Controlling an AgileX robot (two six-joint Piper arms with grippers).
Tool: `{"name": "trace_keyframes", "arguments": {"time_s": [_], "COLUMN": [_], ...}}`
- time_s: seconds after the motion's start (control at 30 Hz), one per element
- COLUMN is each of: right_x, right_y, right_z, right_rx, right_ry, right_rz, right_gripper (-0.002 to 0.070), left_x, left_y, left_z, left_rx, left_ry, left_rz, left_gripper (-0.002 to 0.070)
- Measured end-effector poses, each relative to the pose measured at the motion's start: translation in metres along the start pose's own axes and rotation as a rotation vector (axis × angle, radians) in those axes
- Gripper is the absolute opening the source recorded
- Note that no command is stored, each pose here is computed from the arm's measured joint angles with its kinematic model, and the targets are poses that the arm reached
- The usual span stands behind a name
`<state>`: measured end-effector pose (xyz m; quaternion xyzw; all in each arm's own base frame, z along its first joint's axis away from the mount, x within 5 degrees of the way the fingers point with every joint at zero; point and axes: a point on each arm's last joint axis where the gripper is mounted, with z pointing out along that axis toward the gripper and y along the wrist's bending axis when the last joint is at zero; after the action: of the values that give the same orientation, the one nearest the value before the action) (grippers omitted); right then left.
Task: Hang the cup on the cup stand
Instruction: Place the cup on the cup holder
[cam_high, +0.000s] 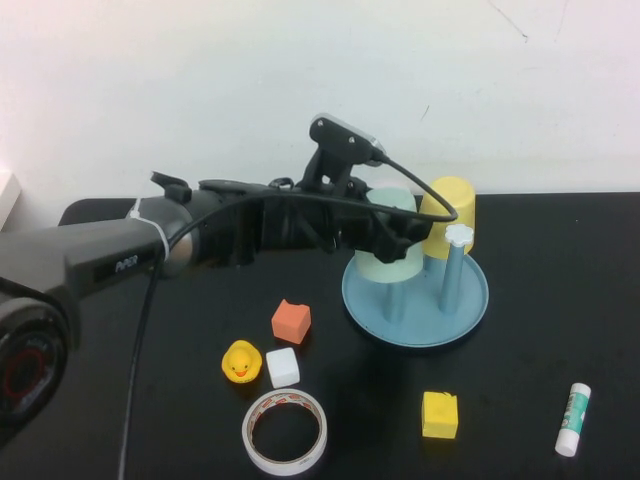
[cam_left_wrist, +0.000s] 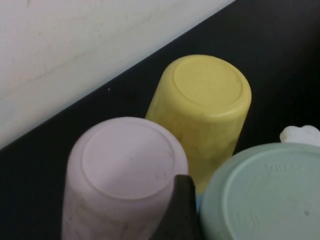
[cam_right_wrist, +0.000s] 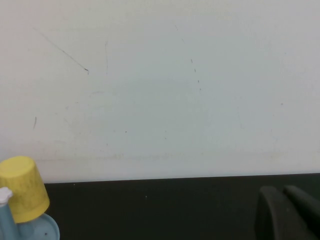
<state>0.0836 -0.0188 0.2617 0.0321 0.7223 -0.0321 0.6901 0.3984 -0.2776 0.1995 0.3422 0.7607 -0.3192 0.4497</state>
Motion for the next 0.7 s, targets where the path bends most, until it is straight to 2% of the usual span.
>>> {"name": "trace_keyframes", "arguments": {"time_s": [0.37, 0.53, 0.7], "right_x": [0.0, 0.0, 0.0], "right_y": [0.0, 0.001, 0.002], "right_z": [0.0, 0.0, 0.0], "right_rx": [0.0, -0.006, -0.023], "right_ry": [0.001, 0.001, 0.0], "right_rz": [0.001, 0.001, 0.001], "right_gripper": [-0.0001, -0.0001, -0.0001], "left_x": [0.002, -0.023, -0.046], "left_y": [-0.006, -0.008, -0.014], "left_z": [0.004, -0.014, -0.029], "left_rx": [0.009, -0.053, -0.078], "left_ry": [0.008, -0.04, -0.091], "left_rz": [0.026, 0.108, 0.153], "left_gripper": [0.0572, 0.0572, 0.0572]}}
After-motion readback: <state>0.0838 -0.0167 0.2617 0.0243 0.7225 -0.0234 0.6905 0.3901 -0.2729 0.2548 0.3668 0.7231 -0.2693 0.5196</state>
